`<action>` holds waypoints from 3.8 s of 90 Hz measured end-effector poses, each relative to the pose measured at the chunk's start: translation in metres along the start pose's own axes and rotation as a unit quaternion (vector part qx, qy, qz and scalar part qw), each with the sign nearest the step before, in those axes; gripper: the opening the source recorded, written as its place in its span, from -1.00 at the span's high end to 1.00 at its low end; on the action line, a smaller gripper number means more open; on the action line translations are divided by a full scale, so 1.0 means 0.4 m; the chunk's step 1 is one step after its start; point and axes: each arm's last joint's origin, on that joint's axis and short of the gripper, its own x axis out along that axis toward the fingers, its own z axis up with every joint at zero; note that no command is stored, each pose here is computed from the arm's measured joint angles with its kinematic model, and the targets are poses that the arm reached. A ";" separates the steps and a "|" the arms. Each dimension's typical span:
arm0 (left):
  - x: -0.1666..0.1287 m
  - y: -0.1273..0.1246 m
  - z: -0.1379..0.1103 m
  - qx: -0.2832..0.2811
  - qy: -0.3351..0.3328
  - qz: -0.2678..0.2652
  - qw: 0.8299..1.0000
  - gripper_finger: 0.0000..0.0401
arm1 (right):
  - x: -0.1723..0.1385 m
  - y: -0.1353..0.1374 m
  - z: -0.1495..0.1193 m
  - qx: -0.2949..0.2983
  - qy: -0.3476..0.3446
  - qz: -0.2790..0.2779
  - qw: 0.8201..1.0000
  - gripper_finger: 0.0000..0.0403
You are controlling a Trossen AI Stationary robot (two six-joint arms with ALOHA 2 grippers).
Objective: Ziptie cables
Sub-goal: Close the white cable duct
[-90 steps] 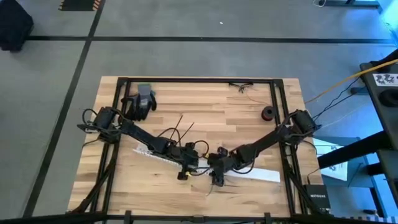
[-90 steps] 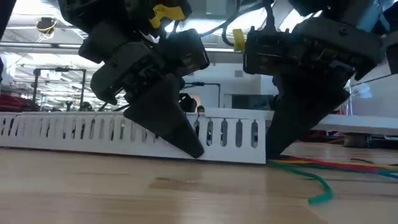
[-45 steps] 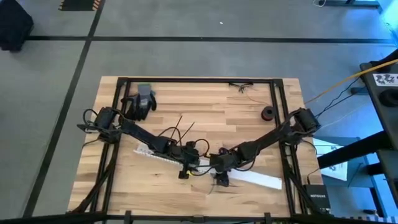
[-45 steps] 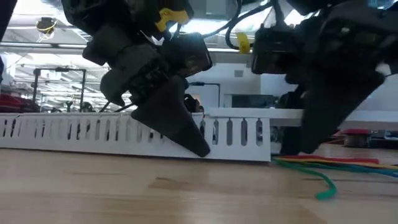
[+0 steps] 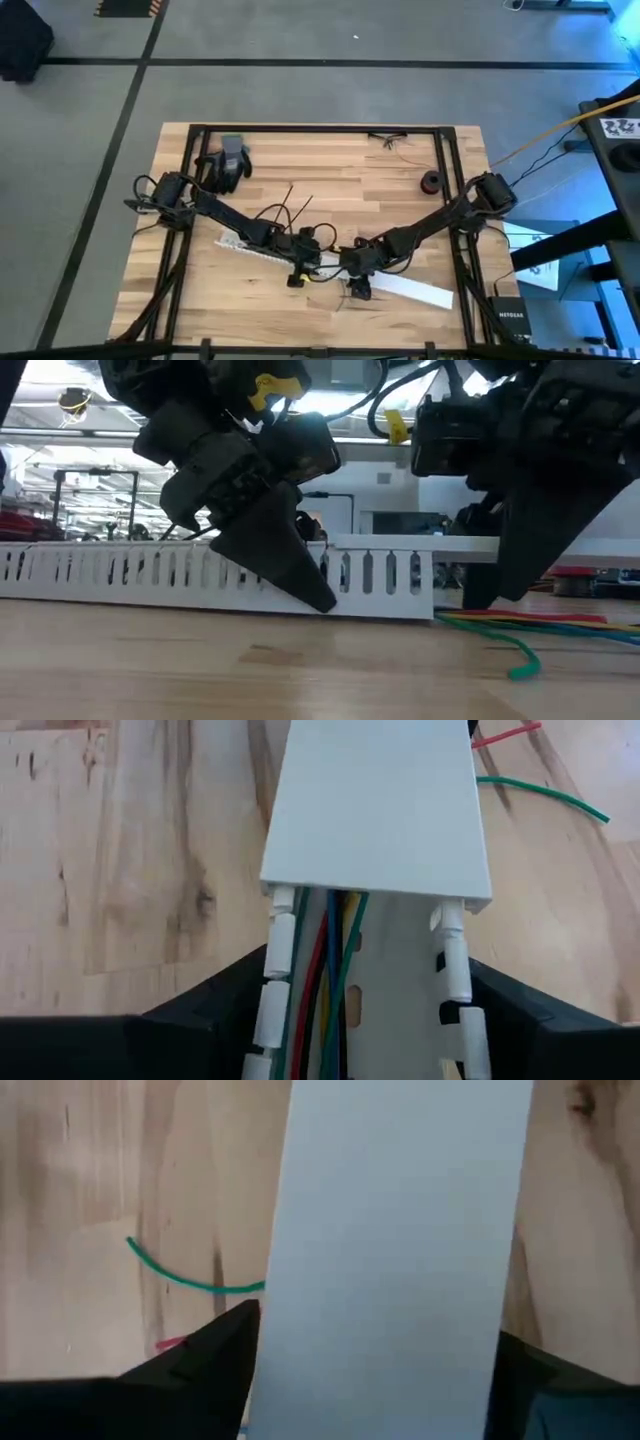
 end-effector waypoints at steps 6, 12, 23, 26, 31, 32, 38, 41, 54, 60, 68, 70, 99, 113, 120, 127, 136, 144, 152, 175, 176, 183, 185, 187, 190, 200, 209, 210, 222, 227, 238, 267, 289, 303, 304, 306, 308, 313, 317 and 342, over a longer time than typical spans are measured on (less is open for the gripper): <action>0.000 0.000 0.000 0.002 0.000 0.000 1.000 -0.17 | 0.000 -0.001 0.000 0.003 -0.006 -0.009 1.000 -0.18; 0.000 0.000 -0.001 0.007 0.000 -0.001 1.000 -0.17 | 0.000 -0.004 0.002 0.005 -0.010 -0.015 1.000 -0.05; 0.000 -0.001 0.000 0.006 -0.002 -0.003 1.000 -0.17 | -0.001 -0.010 0.012 0.019 -0.017 -0.008 1.000 -0.02; 0.000 -0.001 0.000 0.006 -0.003 -0.003 1.000 -0.17 | -0.001 -0.012 0.015 0.025 -0.020 -0.007 0.999 -0.02; 0.000 -0.001 0.000 0.006 -0.004 -0.003 1.000 -0.17 | -0.001 -0.015 0.020 0.036 -0.027 -0.004 0.999 -0.02; 0.000 -0.001 0.001 0.005 -0.005 -0.003 1.000 -0.17 | -0.001 -0.015 0.021 0.038 -0.030 -0.003 0.999 -0.02; 0.000 -0.001 0.002 0.003 -0.008 -0.001 1.000 -0.17 | -0.001 -0.019 0.027 0.052 -0.038 -0.005 0.998 -0.02; 0.000 0.000 0.002 0.002 -0.008 -0.002 1.000 -0.17 | -0.002 -0.019 0.028 0.060 -0.042 -0.008 0.997 -0.02; -0.001 -0.001 0.004 0.005 -0.012 -0.003 1.000 -0.17 | -0.002 -0.015 0.035 0.071 -0.062 -0.004 0.995 -0.02; -0.001 -0.002 0.007 0.005 -0.016 -0.004 1.000 -0.17 | -0.001 -0.015 0.041 0.073 -0.072 0.000 0.995 -0.02; 0.000 -0.003 0.005 0.005 -0.017 -0.007 1.000 -0.17 | 0.012 -0.022 0.044 0.072 -0.073 -0.001 0.995 -0.02; 0.000 -0.003 0.005 0.006 -0.018 -0.008 1.000 -0.17 | 0.018 -0.024 0.043 0.069 -0.070 0.000 0.995 -0.02; 0.006 -0.004 0.004 0.017 -0.026 -0.011 0.999 -0.19 | 0.038 -0.030 0.043 0.037 -0.059 0.006 0.998 -0.02; 0.026 -0.008 0.004 0.017 -0.049 -0.019 0.998 -0.35 | 0.039 -0.036 0.047 0.023 -0.060 0.007 0.998 -0.07; 0.030 -0.005 0.011 0.021 -0.056 -0.021 0.998 -0.43 | 0.041 -0.036 0.055 0.015 -0.076 0.004 0.997 -0.05; 0.027 -0.002 0.011 0.025 -0.047 -0.020 0.998 -0.47 | 0.041 -0.037 0.053 0.015 -0.075 -0.001 0.997 -0.03; -0.001 -0.005 0.031 0.035 -0.054 -0.021 0.998 -0.50 | 0.041 -0.037 0.052 0.015 -0.072 -0.002 0.997 -0.04; -0.030 -0.008 0.051 0.041 -0.061 -0.021 0.997 -0.50 | 0.041 -0.037 0.050 0.015 -0.067 0.001 0.998 -0.06; -0.065 -0.008 0.064 0.042 -0.054 -0.013 0.998 -0.50 | 0.041 -0.037 0.049 0.015 -0.062 0.003 0.998 -0.06; -0.160 -0.006 0.084 0.033 -0.032 0.087 0.995 -0.50 | 0.040 -0.037 0.046 0.014 -0.054 0.003 0.998 -0.04; -0.159 -0.006 0.082 0.033 -0.032 0.088 0.995 -0.50 | 0.040 -0.037 0.046 0.014 -0.054 0.004 0.998 -0.04; -0.145 -0.003 0.067 0.031 -0.026 0.090 0.995 -0.50 | 0.040 -0.037 0.045 0.013 -0.053 0.004 0.998 -0.04; -0.138 -0.003 0.063 0.028 -0.026 0.090 0.995 -0.50 | 0.040 -0.037 0.045 0.013 -0.052 0.004 0.999 -0.04; -0.129 -0.002 0.057 0.028 -0.023 0.090 0.995 -0.50 | 0.040 -0.037 0.045 0.013 -0.052 0.005 0.999 -0.04; -0.114 -0.001 0.044 0.026 -0.010 0.092 0.995 -0.50 | 0.040 -0.037 0.044 0.014 -0.051 0.006 0.999 -0.04; -0.081 0.002 0.025 0.018 0.005 0.094 0.995 -0.50 | 0.039 -0.037 0.043 0.015 -0.048 0.006 0.999 -0.04; -0.072 0.003 0.016 0.019 0.016 0.094 0.995 -0.50 | 0.039 -0.037 0.042 0.014 -0.047 0.007 0.999 -0.04; -0.072 0.003 0.016 0.020 0.017 0.095 0.995 -0.50 | 0.039 -0.037 0.042 0.014 -0.047 0.007 0.999 -0.04; -0.089 0.004 0.015 0.016 0.037 0.098 0.994 -0.50 | 0.040 -0.037 0.043 0.014 -0.048 0.010 0.999 -0.04; -0.104 0.004 0.015 0.013 0.047 0.100 0.994 -0.50 | 0.040 -0.037 0.043 0.013 -0.049 0.010 0.999 -0.04; -0.147 -0.003 0.024 0.013 0.052 0.098 0.994 -0.50 | 0.040 -0.037 0.043 0.012 -0.047 0.009 0.999 -0.04; -0.248 -0.063 0.040 0.009 0.045 0.071 0.996 -0.50 | 0.041 -0.037 0.041 0.005 -0.043 0.011 0.999 -0.04; -0.186 -0.074 -0.060 0.012 0.040 0.082 0.996 -0.50 | 0.041 -0.037 0.041 0.003 -0.042 0.012 0.999 -0.04; -0.173 -0.072 -0.088 -0.010 -0.028 0.054 0.998 -0.50 | 0.041 -0.037 0.041 0.002 -0.042 0.013 0.999 -0.04; -0.172 -0.072 -0.091 -0.011 -0.029 0.054 0.998 -0.50 | 0.041 -0.037 0.040 0.002 -0.042 0.013 0.999 -0.04; -0.171 -0.072 -0.097 -0.011 -0.029 0.053 0.998 -0.50 | 0.041 -0.037 0.040 0.003 -0.042 0.013 0.999 -0.04; -0.166 -0.070 -0.105 -0.012 -0.028 0.053 0.998 -0.50 | 0.041 -0.037 0.040 0.003 -0.042 0.013 0.999 -0.04; -0.160 -0.066 -0.109 -0.014 -0.036 0.052 0.998 -0.50 | 0.041 -0.037 0.041 0.003 -0.042 0.013 0.999 -0.04; -0.157 -0.065 -0.105 -0.013 -0.046 0.052 0.998 -0.50 | 0.041 -0.038 0.041 0.003 -0.042 0.013 0.999 -0.04; -0.108 -0.064 -0.109 0.004 -0.072 0.044 0.996 -0.26 | 0.042 -0.036 0.045 0.002 -0.051 0.018 0.999 -0.04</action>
